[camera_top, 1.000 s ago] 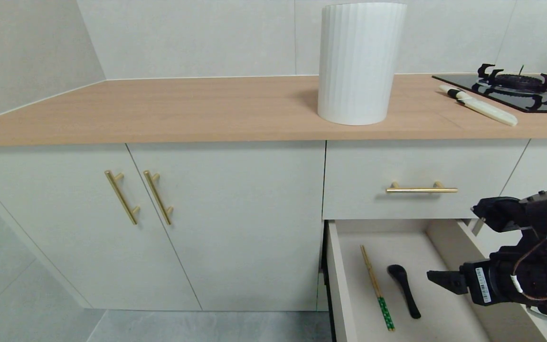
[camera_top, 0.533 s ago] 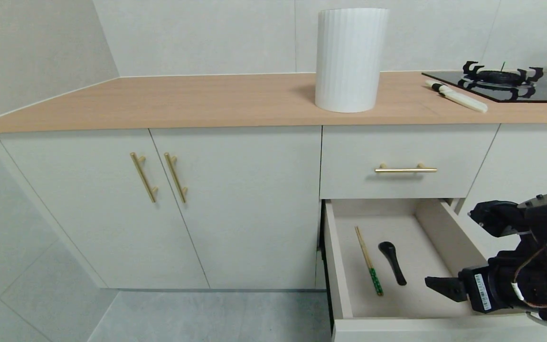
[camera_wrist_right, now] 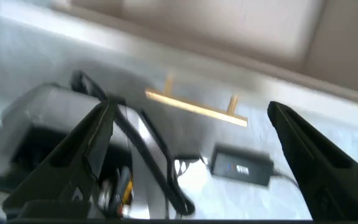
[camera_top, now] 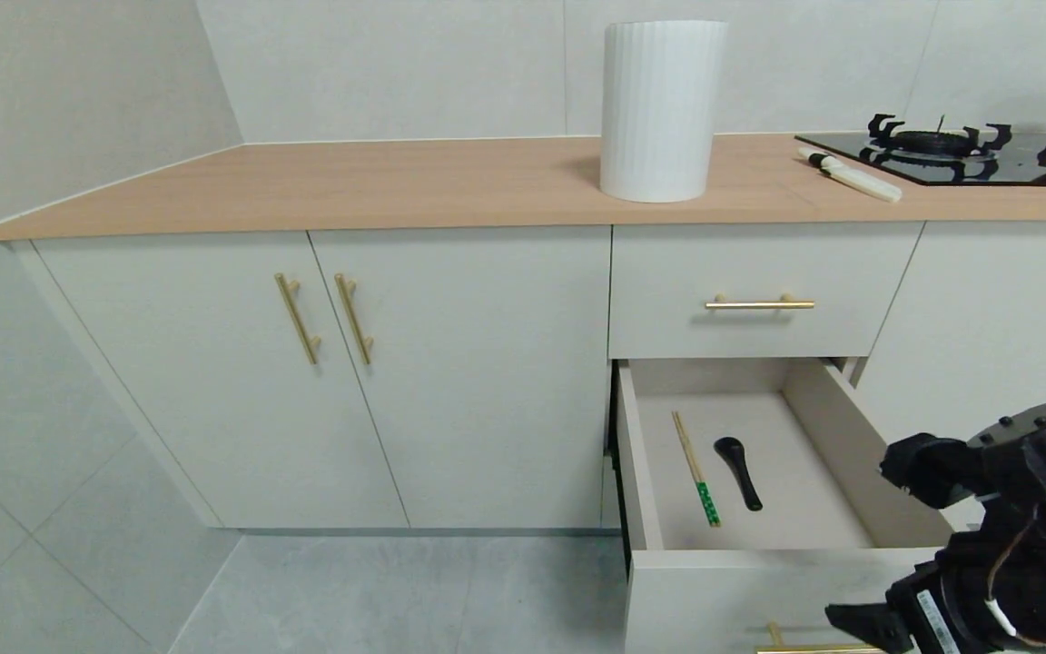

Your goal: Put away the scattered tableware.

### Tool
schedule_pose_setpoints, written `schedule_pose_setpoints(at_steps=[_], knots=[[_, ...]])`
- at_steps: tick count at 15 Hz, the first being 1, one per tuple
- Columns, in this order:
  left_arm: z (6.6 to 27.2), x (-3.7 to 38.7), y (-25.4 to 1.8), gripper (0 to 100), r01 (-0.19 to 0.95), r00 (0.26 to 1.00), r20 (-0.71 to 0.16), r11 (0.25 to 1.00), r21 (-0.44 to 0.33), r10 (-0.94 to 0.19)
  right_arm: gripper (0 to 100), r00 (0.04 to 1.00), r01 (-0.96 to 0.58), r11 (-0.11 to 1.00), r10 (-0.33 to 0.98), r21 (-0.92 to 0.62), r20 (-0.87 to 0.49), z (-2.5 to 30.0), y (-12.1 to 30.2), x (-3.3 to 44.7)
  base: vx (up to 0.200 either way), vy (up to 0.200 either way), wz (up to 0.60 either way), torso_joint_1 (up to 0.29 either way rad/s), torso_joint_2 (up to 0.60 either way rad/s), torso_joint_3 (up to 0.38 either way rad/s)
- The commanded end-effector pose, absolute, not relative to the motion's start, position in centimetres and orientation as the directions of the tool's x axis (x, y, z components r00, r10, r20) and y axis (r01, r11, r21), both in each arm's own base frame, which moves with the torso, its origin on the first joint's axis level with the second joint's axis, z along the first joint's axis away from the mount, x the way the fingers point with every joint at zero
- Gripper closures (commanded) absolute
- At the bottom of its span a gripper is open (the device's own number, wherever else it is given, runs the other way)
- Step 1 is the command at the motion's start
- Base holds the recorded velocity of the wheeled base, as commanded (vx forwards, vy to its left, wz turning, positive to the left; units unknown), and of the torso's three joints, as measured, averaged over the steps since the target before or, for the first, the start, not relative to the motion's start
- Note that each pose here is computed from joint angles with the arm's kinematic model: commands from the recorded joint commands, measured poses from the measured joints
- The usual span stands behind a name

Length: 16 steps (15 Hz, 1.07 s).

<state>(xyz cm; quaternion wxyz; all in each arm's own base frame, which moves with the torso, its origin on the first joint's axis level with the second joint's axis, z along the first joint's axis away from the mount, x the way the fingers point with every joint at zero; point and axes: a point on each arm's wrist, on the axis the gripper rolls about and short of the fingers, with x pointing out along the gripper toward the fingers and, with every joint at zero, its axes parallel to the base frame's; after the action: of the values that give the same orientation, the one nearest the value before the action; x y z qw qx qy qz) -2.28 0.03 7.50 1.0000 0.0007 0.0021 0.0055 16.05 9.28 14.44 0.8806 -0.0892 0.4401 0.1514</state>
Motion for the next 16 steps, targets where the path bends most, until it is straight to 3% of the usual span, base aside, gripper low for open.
schedule_pose_setpoints(at_steps=[1,6,16], knots=[[7.5,-2.3,0.0,0,-0.011,1.000,-0.005,1.000,0.002,0.011,0,0.511,-0.401,0.916,0.205,-0.021,-0.835,13.7,9.7,15.7,0.000,0.000,0.00,0.000,0.00,0.000],[7.5,-2.3,0.0,0,-0.012,1.000,-0.005,1.000,0.002,0.012,0,0.415,-0.412,0.911,0.155,-0.033,-0.897,11.2,10.6,16.9,0.000,0.000,0.00,0.000,0.00,0.000],[7.5,-2.3,0.0,0,-0.012,1.000,-0.005,1.000,0.002,0.012,0,0.420,-0.209,0.977,0.052,-0.041,-0.906,9.9,11.1,20.6,0.000,0.000,0.00,0.000,0.00,0.000]])
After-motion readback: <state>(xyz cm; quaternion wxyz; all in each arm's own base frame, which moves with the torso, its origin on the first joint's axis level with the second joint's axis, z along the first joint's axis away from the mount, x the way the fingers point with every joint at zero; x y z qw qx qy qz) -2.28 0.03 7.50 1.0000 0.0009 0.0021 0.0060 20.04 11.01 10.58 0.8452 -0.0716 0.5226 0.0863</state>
